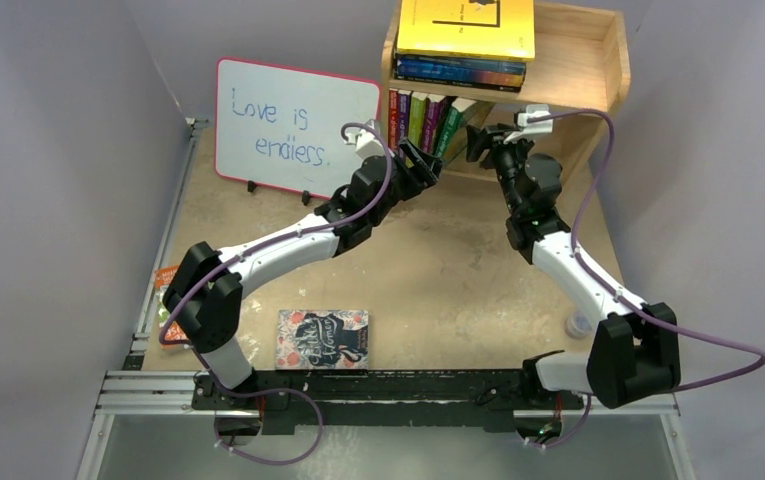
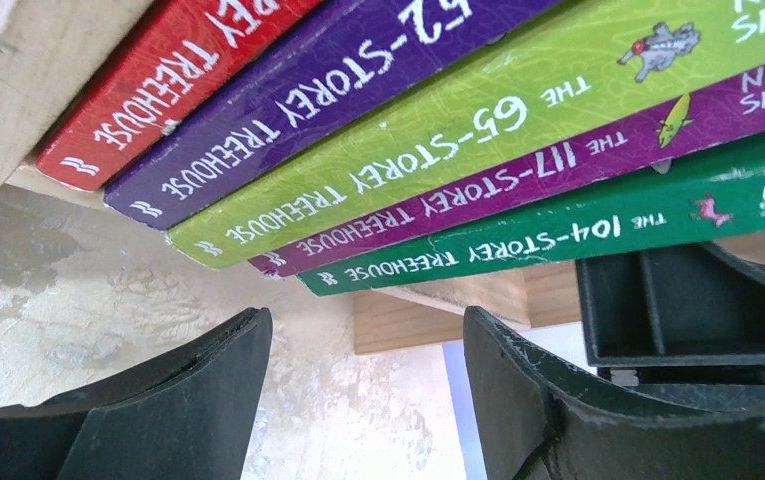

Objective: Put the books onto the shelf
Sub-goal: Adjust the book on the shelf.

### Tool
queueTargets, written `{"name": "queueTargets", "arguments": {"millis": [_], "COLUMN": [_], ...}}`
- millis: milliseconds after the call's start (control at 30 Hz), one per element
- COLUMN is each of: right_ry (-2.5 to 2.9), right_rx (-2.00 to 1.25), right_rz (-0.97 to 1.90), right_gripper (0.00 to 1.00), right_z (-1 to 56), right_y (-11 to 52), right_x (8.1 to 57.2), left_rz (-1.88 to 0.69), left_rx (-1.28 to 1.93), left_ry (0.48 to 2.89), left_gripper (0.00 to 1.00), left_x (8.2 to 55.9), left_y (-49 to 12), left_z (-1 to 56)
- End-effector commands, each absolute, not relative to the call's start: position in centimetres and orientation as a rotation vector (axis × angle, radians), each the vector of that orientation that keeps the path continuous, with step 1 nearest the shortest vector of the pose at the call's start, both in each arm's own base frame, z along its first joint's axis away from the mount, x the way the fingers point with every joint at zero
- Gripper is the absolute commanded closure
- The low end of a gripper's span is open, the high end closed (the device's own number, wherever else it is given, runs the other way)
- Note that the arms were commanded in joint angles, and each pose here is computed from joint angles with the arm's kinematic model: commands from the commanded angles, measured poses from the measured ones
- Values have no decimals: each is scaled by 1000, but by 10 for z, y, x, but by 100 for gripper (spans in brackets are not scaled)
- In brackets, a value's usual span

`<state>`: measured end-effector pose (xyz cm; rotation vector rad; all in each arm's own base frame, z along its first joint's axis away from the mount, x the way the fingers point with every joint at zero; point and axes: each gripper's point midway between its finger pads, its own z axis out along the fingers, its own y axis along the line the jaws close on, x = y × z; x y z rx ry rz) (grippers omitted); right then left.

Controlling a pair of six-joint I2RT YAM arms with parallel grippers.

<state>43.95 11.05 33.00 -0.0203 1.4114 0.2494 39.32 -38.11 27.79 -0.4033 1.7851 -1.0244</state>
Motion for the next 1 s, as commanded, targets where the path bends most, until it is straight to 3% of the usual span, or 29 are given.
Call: {"name": "queueTargets", "arguments": {"millis": [0, 200, 500, 967], "right_ry": [1308, 1362, 1346, 1322], "right_rx": [-28, 7, -33, 293], "right_rz": [395, 386, 500, 603], "right_gripper": [34, 32, 37, 39], "right_z": [380, 379, 370, 354], "right_y": [131, 131, 147, 120], "right_x": [440, 456, 443, 426], "left_rz": [-1083, -1105, -1262, -1185], "left_rx": [-412, -395, -256, -273], "left_ry": [1700, 1704, 1600, 1631], "left_gripper": [31, 31, 44, 44], "left_x": [396, 397, 386, 398], "left_y": [-378, -384, -405, -403], "left_z": [307, 307, 330, 320]}}
